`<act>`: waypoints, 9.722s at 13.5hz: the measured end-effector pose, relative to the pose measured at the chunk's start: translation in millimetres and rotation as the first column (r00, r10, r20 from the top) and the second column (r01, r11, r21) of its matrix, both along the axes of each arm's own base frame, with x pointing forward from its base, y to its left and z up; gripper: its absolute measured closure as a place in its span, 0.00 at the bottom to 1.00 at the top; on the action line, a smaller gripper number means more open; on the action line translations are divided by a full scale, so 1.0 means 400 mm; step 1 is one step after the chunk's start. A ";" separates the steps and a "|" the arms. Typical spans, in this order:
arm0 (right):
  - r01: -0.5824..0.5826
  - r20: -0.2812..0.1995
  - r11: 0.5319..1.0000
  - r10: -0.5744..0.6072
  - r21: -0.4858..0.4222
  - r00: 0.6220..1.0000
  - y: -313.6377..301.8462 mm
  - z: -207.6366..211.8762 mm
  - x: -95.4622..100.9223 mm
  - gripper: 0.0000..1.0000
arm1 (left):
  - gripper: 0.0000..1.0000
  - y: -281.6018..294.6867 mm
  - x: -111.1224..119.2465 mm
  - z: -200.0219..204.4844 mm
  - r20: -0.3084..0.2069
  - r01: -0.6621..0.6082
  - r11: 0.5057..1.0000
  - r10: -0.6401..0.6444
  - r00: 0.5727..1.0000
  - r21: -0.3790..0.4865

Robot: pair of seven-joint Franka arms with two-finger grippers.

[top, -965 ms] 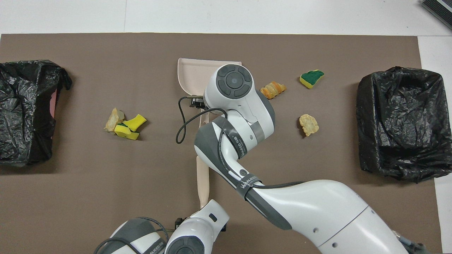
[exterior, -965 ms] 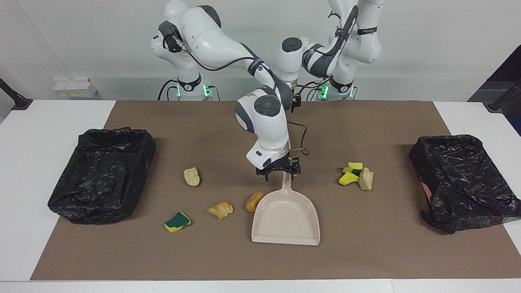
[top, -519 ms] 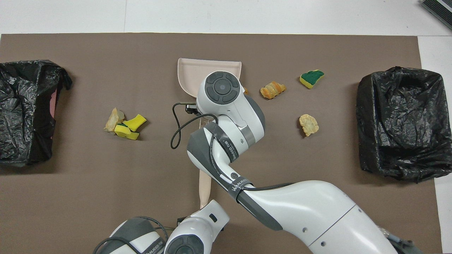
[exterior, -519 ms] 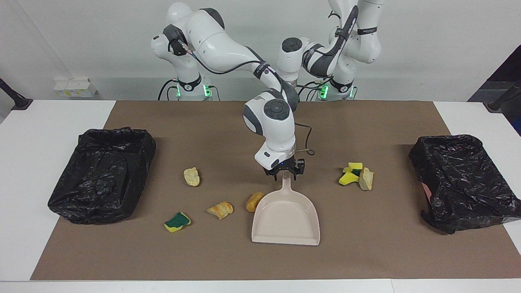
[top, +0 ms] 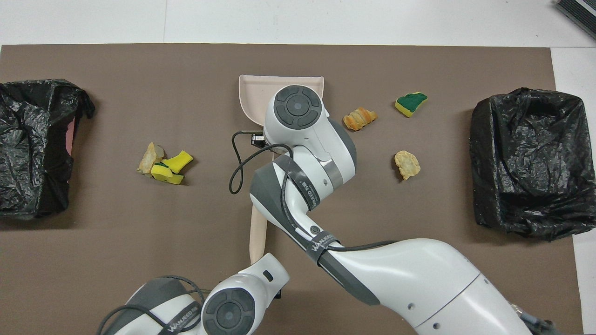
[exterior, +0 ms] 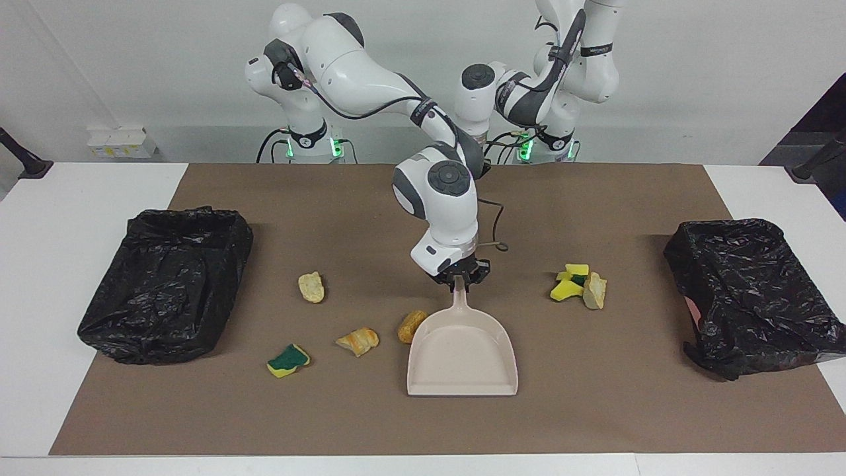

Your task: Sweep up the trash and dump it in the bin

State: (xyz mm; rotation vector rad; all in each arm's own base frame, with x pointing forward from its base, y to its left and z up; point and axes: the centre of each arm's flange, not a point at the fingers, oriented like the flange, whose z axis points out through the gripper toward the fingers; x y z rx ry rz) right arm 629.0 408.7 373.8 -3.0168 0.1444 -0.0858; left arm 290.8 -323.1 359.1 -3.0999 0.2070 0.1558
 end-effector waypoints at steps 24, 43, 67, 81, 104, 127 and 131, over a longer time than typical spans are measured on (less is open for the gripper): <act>-0.969 -0.136 0.247 0.961 0.017 0.242 -0.235 0.062 -0.215 0.69 | 0.74 0.763 0.462 0.026 -0.081 -0.154 0.986 0.159 0.984 0.058; -0.996 -0.133 0.074 0.988 -0.040 0.078 -0.204 -0.040 -0.220 0.69 | 0.74 0.159 0.266 0.049 -0.140 0.112 0.974 -0.141 0.980 -0.199; -0.997 -0.008 -0.082 0.997 -0.003 -0.082 -1.216 0.353 -0.050 0.69 | 0.74 -0.062 0.080 0.110 -0.020 -0.113 0.994 0.113 0.993 -0.006; -0.997 -0.525 0.042 0.848 -0.065 0.070 -1.642 0.403 -0.124 0.69 | 0.74 -0.103 -0.057 -0.032 -0.016 -0.111 0.992 0.110 0.994 -0.052; -0.989 -0.920 -0.141 0.379 0.045 -0.096 -1.340 0.543 -0.048 0.69 | 0.00 0.669 0.487 0.276 0.043 -0.128 0.991 0.130 0.991 -0.041; -0.447 -0.208 0.886 0.418 -0.119 0.884 -0.922 0.408 -0.103 0.69 | 0.00 0.769 0.594 0.747 0.141 -0.121 0.991 0.128 0.982 -0.057; -0.259 -0.184 0.964 0.245 -0.058 0.952 -0.639 0.313 -0.087 0.69 | 0.00 0.768 0.594 0.746 0.141 -0.120 0.991 0.128 0.982 -0.060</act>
